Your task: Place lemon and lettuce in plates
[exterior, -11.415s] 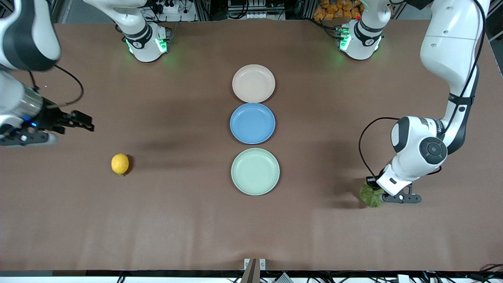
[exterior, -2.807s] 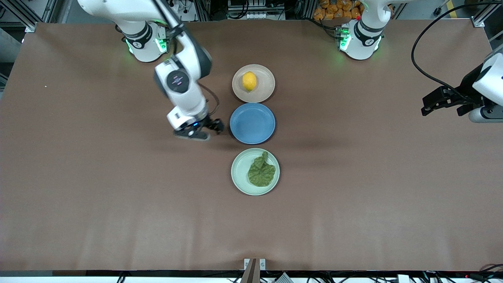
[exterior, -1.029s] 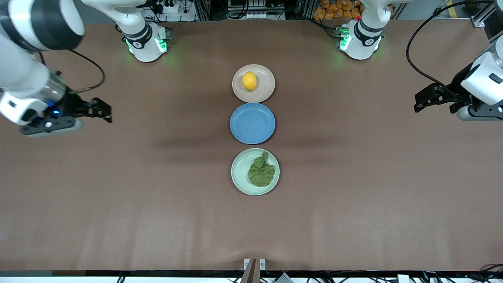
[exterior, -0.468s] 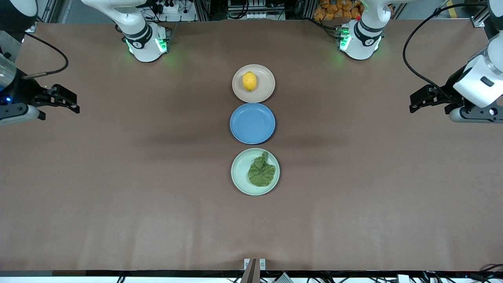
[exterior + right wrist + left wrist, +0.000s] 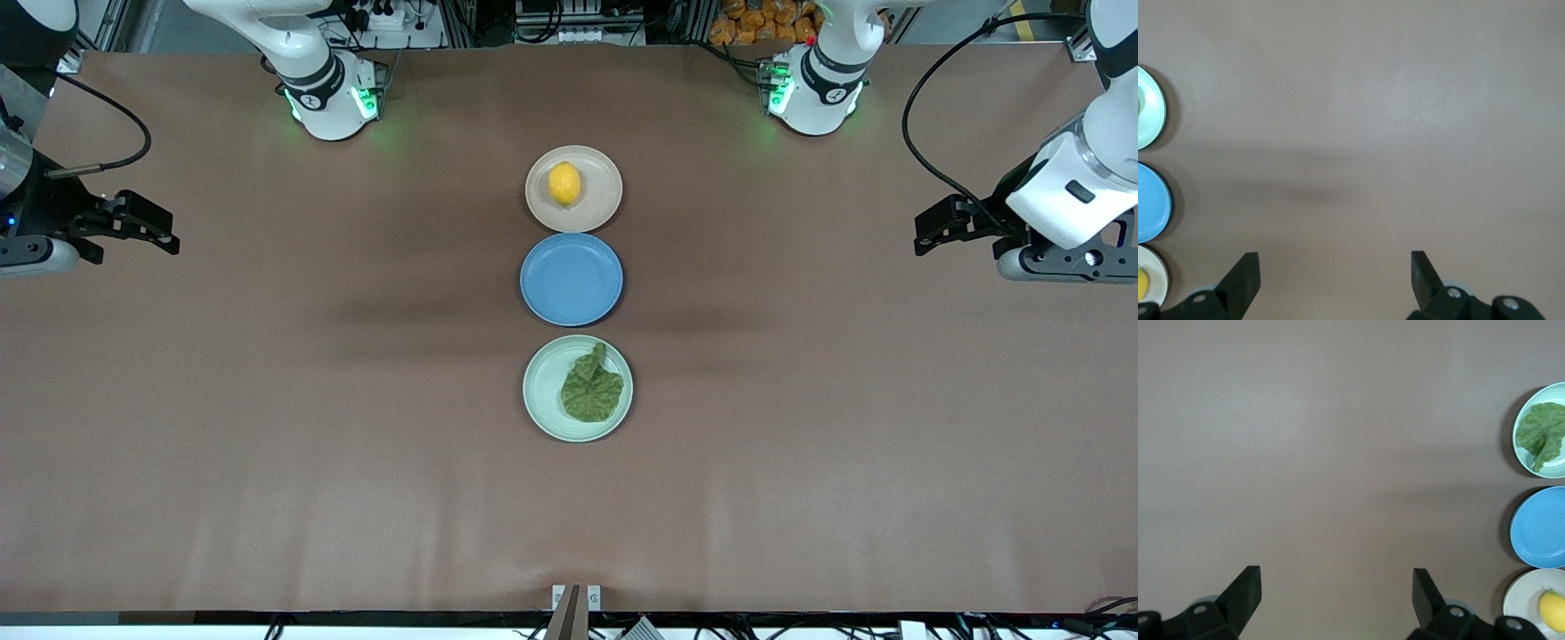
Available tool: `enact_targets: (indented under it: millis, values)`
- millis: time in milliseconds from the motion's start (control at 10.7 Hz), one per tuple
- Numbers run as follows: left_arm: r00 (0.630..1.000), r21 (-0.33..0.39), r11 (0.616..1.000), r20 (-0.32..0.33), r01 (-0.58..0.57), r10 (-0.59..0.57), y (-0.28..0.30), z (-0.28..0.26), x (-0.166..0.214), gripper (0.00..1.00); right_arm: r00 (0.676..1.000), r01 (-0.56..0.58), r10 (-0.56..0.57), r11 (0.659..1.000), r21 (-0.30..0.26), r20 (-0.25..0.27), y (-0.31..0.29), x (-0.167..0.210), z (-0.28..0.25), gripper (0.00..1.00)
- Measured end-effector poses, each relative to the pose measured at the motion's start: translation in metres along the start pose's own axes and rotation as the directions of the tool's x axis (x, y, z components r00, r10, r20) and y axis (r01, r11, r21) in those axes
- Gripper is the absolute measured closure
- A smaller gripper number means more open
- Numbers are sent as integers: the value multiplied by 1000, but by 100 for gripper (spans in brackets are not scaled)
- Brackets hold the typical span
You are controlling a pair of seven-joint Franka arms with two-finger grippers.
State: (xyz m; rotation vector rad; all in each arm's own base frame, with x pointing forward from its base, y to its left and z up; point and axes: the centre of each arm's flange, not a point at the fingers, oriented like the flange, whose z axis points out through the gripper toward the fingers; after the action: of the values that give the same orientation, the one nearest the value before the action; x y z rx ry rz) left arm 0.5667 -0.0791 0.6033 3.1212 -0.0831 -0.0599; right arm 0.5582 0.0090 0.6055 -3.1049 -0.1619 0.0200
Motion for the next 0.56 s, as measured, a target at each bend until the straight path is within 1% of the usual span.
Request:
enact_targets:
  millis: [187,561]
  values:
    - [1000,0,1000,2,19,-19,0,1,0,0,1000,0,0,1000,-1,-9,0,0,-7,0]
    - [999,-1,999,-12,39,-39,-7,-7,-1,0,1000,-10,10,1000,1,8,5,-3,-8,0]
